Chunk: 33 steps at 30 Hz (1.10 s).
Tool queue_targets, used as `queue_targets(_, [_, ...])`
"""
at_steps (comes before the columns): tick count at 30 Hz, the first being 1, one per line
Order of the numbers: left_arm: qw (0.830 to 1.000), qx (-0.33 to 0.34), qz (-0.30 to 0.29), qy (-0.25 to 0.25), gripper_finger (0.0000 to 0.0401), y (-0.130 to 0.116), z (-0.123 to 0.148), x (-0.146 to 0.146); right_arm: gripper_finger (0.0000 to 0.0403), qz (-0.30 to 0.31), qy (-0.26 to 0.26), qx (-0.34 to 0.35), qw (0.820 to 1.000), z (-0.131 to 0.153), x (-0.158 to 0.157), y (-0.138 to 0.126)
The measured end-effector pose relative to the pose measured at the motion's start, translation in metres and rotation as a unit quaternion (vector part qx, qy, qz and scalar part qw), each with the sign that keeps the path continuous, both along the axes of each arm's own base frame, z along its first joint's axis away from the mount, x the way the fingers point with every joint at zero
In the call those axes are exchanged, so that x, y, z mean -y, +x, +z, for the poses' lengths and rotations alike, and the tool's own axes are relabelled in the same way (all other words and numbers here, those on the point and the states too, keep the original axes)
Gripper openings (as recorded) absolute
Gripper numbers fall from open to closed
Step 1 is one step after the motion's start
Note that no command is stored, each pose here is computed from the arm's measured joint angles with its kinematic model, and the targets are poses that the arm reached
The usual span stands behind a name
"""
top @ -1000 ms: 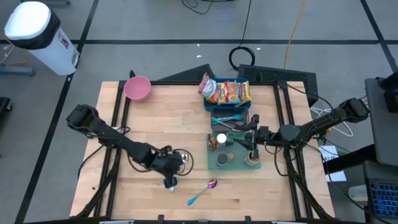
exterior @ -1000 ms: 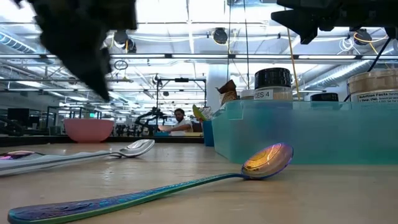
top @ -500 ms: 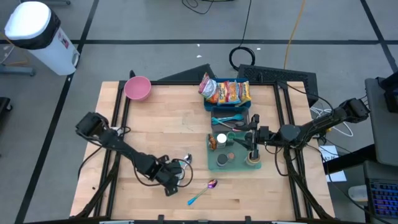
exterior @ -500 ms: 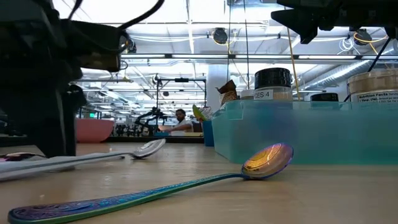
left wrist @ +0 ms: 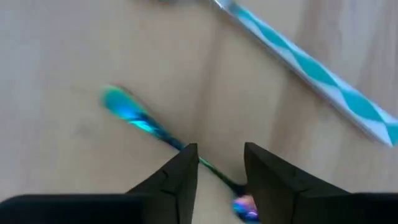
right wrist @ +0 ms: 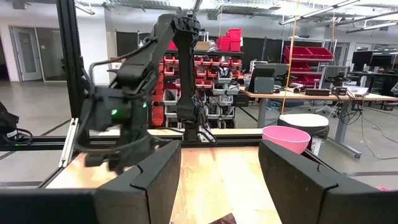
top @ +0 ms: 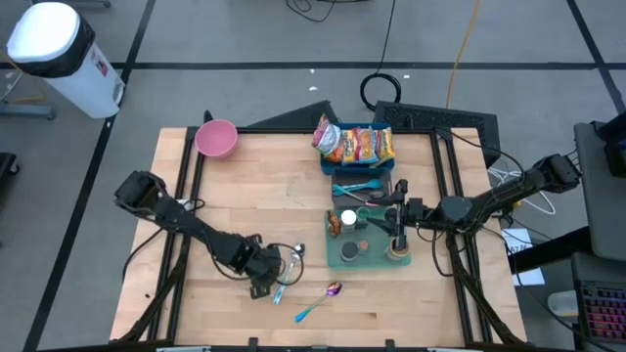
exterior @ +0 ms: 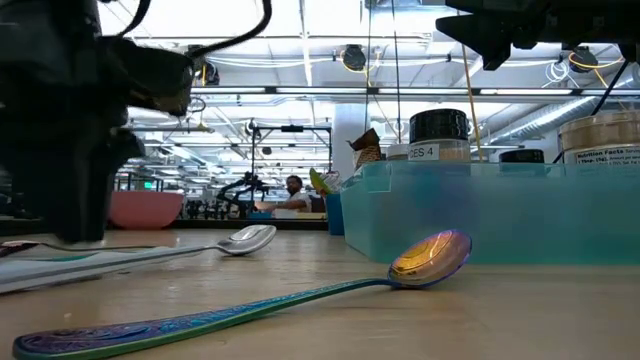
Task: Pick & Place Food Item
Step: Put the left purple spoon into the black bin
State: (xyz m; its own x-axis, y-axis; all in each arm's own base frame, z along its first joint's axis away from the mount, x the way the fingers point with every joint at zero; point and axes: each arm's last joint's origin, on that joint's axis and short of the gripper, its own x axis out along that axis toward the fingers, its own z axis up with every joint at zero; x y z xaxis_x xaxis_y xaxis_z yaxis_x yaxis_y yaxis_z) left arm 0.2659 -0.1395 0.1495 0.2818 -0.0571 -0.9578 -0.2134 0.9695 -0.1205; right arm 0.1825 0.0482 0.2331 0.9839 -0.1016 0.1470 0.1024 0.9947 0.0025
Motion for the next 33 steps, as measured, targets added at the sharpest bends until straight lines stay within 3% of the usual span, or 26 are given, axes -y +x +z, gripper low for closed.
queue_targets(3, [0.998,0.007,0.047,0.027,0.0124,-0.002,0.012,-0.014,0.0208,0.002,0.009,0.001,1.0,0.0,0.0,0.0])
queue_targets(7, [0.994,-0.041,0.085,0.047,0.0109,-0.012,0.018,-0.031,0.0208,0.002,0.012,0.0,1.0,0.0,0.0,0.0])
queue_targets(15, [0.99,-0.138,0.017,0.024,0.0097,-0.03,0.01,-0.014,0.0208,0.002,0.012,0.0,1.0,0.0,0.0,0.0])
queue_targets(23, [0.995,-0.084,-0.046,-0.01,0.0097,-0.024,-0.007,0.022,0.0208,0.002,0.013,0.002,1.0,0.0,0.0,0.0])
queue_targets(27, [0.995,-0.06,-0.08,-0.002,0.0097,-0.019,-0.012,0.026,0.0208,0.002,0.013,0.003,1.0,0.0,0.0,0.0])
queue_targets(33, [0.996,-0.014,-0.078,0.033,0.0097,-0.01,-0.013,0.021,0.0208,0.002,0.013,0.004,1.0,0.001,0.0,0.0])
